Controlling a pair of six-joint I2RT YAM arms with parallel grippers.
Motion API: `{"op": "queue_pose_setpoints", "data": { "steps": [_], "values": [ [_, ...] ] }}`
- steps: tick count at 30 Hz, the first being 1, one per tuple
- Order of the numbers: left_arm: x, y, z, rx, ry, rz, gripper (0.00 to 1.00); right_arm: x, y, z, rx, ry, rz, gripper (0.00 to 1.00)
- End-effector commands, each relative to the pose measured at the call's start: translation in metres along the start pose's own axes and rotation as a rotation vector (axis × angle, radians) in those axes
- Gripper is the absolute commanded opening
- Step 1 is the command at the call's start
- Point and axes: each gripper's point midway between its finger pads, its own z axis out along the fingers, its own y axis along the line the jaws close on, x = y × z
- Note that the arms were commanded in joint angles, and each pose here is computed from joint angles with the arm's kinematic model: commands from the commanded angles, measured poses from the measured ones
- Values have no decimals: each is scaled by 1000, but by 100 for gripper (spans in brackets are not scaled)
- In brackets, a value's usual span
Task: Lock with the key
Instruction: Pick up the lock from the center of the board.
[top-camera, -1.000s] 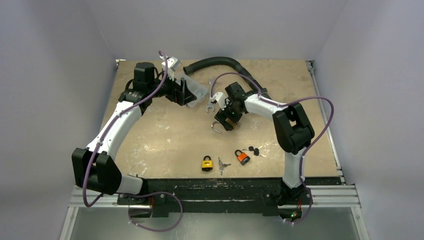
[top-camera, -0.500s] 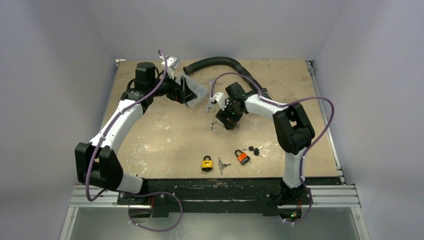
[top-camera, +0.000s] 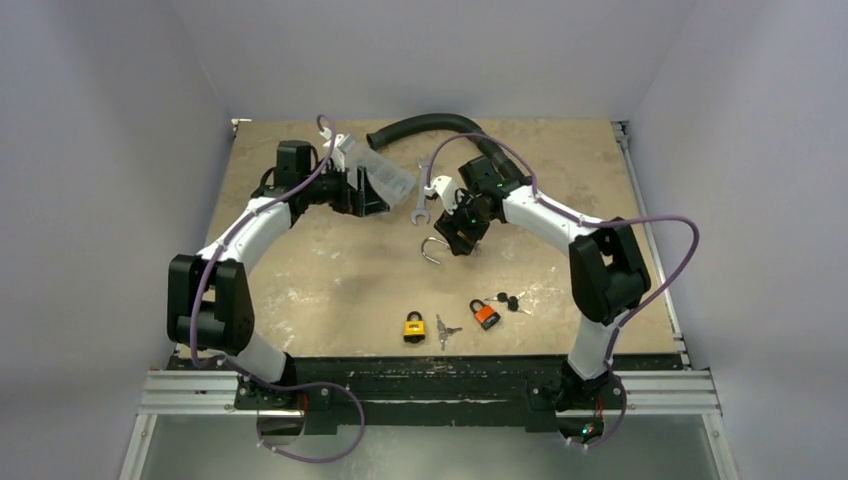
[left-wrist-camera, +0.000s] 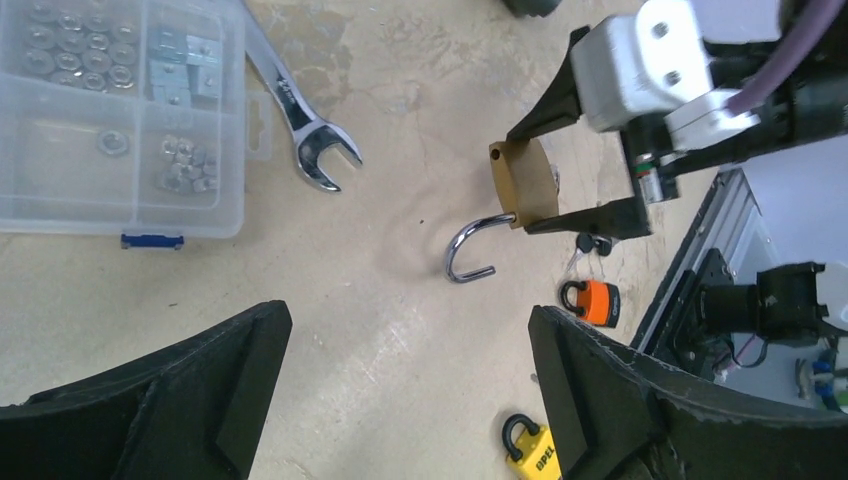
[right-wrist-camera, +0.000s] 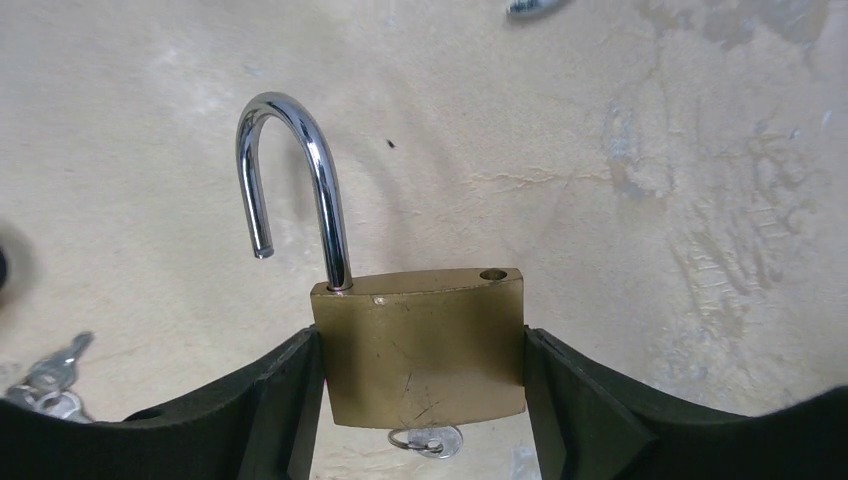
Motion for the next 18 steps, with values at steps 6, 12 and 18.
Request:
{"op": "queue_pose_setpoints", "data": {
  "steps": [6, 12, 18],
  "values": [
    [28, -45, -4, 370, 61, 110, 93, -69, 27, -78, -107, -260, -35, 28],
    [44, -67, -9, 468, 98, 155, 89, -80, 45, -102, -179, -313, -28, 28],
    [61, -78, -1, 456, 149, 181, 86, -88, 58, -117, -234, -346, -6, 27]
  ]
}}
